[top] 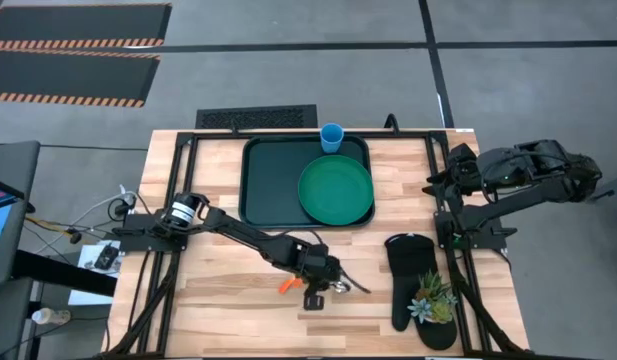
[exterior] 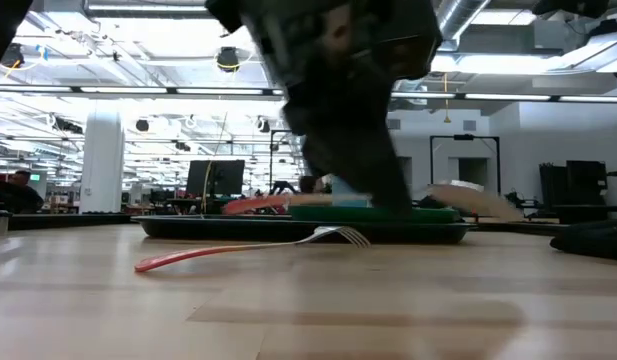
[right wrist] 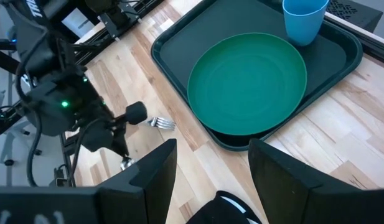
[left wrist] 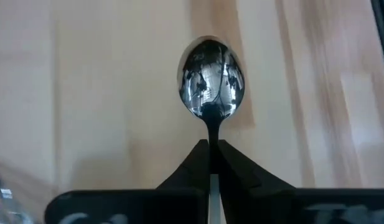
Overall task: Pick and place plate/cup/fork/spoon on tray
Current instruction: Put the orange spoon to the left of the green plate on the black tray
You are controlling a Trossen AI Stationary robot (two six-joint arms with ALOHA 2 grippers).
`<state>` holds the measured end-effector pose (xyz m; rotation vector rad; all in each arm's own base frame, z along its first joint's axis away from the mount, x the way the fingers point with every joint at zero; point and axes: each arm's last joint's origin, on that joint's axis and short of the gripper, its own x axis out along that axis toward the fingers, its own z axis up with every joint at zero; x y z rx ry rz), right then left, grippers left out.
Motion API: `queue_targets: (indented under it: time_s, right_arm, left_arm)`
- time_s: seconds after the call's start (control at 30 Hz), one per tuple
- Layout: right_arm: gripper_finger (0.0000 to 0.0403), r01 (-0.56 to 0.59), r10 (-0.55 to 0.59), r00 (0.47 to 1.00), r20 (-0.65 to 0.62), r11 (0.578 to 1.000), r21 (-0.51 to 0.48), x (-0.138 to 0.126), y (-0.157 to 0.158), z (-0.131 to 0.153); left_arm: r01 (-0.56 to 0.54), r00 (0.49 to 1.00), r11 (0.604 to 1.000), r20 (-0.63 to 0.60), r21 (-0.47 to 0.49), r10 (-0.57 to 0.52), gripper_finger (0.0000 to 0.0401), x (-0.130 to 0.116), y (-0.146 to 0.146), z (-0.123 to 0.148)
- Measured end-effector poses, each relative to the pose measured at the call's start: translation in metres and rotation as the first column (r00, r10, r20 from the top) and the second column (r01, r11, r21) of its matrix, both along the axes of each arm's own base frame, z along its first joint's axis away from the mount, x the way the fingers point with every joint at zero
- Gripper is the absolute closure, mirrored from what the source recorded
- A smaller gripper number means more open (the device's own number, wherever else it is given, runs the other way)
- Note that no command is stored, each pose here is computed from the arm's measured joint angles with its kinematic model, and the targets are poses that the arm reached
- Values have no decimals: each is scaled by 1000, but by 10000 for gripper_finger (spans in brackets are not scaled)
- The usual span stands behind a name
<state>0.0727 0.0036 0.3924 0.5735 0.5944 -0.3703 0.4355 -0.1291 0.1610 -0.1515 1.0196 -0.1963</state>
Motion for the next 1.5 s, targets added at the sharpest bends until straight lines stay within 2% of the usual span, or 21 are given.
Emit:
queue_targets:
  time_s: [0.3,0.5,0.7,0.77,0.87,1.03,1.17,1.27,1.5]
  right_arm:
    - [180,-5,5,1000,-5,1000,-6,-1,0,0]
    - [180,-8,8,1000,-3,1000,-7,-6,-1,-1]
    - [180,-13,13,999,39,1000,-5,-17,-3,1]
    - [180,-47,48,996,70,999,-22,-17,-2,4]
    - [180,-169,176,971,164,984,-56,-16,1,12]
    - [180,-308,369,864,341,925,-222,-5,8,33]
    - [180,-361,495,801,336,848,-388,11,16,41]
    - [180,-391,554,781,289,794,-465,29,23,41]
    - [175,-384,645,711,279,689,-615,63,37,47]
  left_arm:
    - [-41,993,992,105,-119,53,400,17,21,50]
    - [-74,967,985,230,-155,109,400,6,44,106]
    - [-71,908,975,391,-211,151,401,-15,66,167]
    - [-50,883,965,440,-257,162,401,-19,72,182]
    - [17,849,933,498,-358,176,401,-24,82,203]
    - [160,813,835,550,-527,190,401,-25,99,225]
    - [204,806,761,547,-615,227,401,-24,112,233]
    - [171,821,734,507,-657,262,401,-22,123,231]
    - [125,830,692,457,-711,320,401,-23,147,232]
